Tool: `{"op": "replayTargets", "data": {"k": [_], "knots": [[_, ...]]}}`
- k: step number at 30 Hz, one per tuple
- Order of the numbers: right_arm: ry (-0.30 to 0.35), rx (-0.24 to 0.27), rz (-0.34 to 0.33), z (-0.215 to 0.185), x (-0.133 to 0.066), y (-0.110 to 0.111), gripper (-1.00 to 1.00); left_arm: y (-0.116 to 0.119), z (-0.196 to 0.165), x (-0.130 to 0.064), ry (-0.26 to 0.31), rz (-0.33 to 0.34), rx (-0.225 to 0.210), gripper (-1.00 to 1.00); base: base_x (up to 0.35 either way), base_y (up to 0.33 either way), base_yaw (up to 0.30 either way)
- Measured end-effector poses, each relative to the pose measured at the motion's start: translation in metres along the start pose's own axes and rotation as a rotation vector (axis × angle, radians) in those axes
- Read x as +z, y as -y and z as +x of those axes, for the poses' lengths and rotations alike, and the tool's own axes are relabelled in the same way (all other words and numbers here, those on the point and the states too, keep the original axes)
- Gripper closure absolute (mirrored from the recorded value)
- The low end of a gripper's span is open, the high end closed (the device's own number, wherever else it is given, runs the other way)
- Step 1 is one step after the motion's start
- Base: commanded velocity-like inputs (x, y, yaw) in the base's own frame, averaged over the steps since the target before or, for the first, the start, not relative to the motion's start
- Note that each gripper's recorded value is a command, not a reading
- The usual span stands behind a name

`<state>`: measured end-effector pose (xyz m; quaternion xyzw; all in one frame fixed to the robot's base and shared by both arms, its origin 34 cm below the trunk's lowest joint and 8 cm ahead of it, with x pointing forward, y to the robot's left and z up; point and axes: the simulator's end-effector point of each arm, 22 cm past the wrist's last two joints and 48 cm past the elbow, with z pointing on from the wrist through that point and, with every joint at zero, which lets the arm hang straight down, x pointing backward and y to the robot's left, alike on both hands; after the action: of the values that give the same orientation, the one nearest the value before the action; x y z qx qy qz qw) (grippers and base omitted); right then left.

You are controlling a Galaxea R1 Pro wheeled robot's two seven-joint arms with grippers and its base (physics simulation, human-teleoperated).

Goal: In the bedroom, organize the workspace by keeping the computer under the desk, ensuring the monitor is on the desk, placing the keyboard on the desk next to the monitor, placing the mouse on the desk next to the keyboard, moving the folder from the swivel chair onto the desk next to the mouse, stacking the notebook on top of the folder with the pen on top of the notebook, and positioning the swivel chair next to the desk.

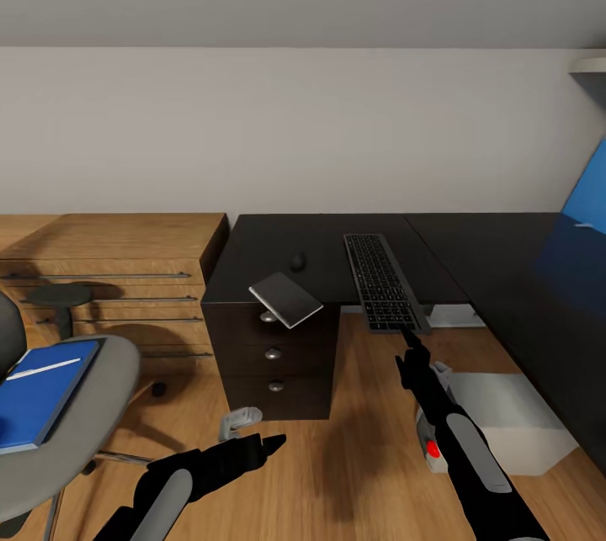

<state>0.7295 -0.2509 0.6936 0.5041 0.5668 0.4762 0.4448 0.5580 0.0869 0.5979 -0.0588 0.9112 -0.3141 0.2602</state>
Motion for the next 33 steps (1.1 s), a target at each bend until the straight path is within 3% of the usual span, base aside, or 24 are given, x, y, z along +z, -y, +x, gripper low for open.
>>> {"op": "replayTargets", "data": {"k": [33], "knots": [[0.007, 0.003, 0.0, -0.0001, 0.0001, -0.0001, -1.0, 0.001, 0.003, 0.0009, -0.007, 0.001, 0.006, -1.0, 0.063, 0.0, 0.0]]}}
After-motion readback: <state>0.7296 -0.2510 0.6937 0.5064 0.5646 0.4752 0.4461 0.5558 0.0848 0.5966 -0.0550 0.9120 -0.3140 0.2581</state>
